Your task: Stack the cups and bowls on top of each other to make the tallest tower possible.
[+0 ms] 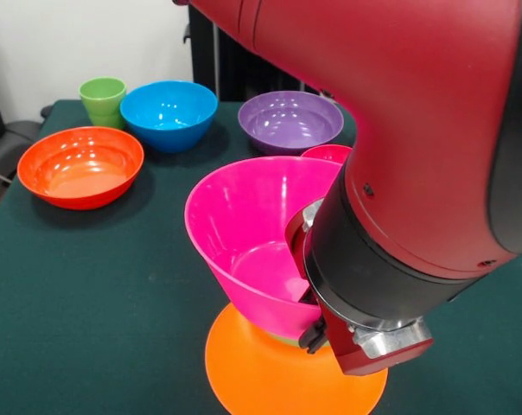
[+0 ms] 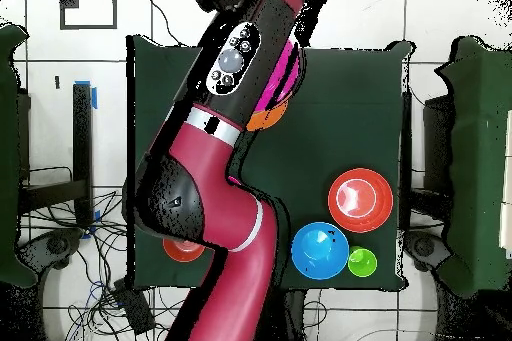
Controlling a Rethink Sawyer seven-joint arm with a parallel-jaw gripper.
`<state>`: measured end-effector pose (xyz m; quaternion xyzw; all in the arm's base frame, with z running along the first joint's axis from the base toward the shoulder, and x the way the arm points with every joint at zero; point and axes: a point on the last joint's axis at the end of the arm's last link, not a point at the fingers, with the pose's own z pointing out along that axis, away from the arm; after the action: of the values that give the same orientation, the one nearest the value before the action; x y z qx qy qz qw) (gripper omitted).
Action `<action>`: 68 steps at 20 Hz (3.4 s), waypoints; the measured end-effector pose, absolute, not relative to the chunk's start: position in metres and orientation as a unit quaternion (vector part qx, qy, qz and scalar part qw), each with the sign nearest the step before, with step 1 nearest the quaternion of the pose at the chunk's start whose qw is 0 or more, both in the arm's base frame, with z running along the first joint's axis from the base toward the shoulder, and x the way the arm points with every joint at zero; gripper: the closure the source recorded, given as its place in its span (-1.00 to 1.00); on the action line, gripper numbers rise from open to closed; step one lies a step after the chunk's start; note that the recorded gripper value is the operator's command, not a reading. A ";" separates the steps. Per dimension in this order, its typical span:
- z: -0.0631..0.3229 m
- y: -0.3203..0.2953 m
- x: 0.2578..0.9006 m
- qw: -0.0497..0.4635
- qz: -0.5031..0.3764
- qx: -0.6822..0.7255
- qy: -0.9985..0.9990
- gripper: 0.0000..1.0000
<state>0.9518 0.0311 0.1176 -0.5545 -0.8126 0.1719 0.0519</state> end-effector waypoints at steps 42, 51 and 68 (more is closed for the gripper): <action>0.117 0.035 0.925 0.063 0.209 -0.553 -0.804 1.00; 0.112 0.029 0.922 0.071 0.207 -0.555 -0.803 1.00; 0.109 0.025 0.927 0.048 0.201 -0.552 -0.807 1.00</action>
<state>0.9270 0.0250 0.1087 -0.5524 -0.8075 0.2013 0.0480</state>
